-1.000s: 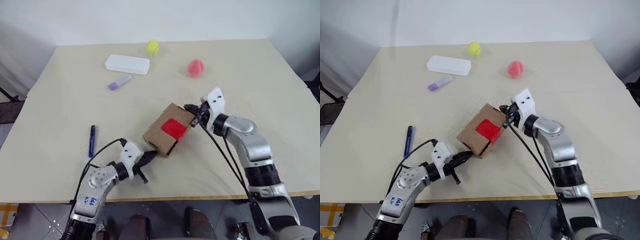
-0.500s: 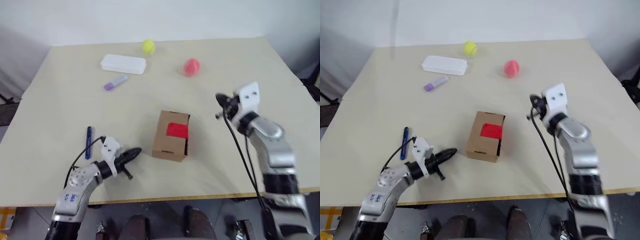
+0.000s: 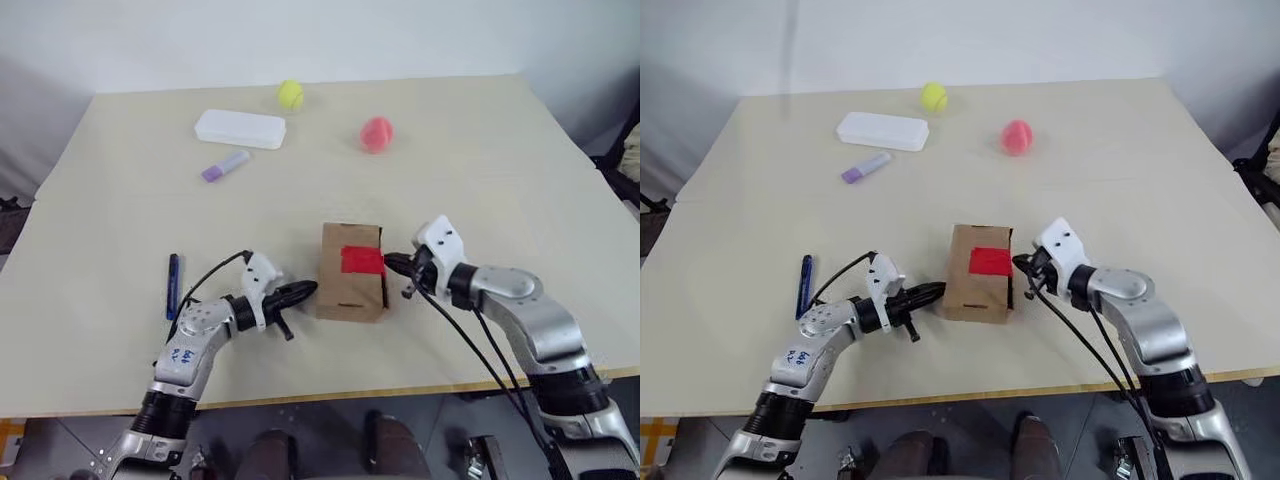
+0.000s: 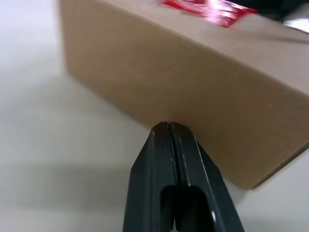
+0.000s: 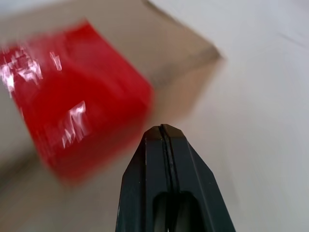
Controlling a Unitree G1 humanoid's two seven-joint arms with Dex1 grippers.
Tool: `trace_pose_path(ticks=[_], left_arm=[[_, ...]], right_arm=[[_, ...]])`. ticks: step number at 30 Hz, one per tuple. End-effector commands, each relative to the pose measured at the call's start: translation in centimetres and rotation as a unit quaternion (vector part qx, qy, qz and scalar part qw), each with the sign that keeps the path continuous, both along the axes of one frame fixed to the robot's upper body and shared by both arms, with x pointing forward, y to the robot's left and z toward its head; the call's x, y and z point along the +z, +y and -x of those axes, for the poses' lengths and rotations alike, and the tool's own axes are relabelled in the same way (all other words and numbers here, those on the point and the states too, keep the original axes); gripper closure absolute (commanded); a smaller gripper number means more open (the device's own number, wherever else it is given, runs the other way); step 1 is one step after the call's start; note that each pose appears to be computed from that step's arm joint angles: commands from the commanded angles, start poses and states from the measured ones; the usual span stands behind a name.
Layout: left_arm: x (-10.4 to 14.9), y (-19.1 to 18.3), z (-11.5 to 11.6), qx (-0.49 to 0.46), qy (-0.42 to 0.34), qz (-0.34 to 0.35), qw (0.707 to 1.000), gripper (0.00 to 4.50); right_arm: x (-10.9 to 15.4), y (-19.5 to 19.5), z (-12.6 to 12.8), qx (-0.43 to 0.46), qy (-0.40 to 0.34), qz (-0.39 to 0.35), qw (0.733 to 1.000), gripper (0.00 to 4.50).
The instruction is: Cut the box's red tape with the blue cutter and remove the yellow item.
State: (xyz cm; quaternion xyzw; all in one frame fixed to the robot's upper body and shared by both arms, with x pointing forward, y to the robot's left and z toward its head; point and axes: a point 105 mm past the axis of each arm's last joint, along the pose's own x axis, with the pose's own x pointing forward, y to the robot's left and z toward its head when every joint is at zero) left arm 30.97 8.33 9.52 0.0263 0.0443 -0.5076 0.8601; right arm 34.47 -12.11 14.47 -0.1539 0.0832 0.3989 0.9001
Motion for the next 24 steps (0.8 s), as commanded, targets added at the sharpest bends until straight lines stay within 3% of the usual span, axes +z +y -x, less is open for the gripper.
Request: trace_pose_path(ticks=[1, 7, 14, 17, 24], left_arm=[[1.2, -1.6, 1.2, -0.058, -0.006, 0.012, 0.998, 4.47], [1.2, -2.8, 2.9, -0.109, 0.009, 0.003, 0.994, 4.47], [0.9, -2.8, 2.6, -0.099, 0.006, -0.005, 0.995, 4.47], [1.0, -2.9, 2.7, -0.097, 0.003, -0.007, 0.995, 4.47], [1.0, -1.2, 3.0, -0.057, 0.000, -0.013, 0.998, 4.47]], right_arm=[[0.9, 1.5, -0.1, 0.039, -0.016, -0.001, 0.999, 4.50], [0.6, 2.0, -0.2, 0.070, -0.010, 0.021, 0.997, 4.50], [0.1, 0.7, -1.0, 0.065, -0.022, 0.055, 0.996, 4.50], [0.3, -0.3, -1.7, 0.043, -0.044, 0.071, 0.996, 4.50], [2.7, -5.7, -4.0, -0.100, -0.122, 0.072, 0.985, 4.50]])
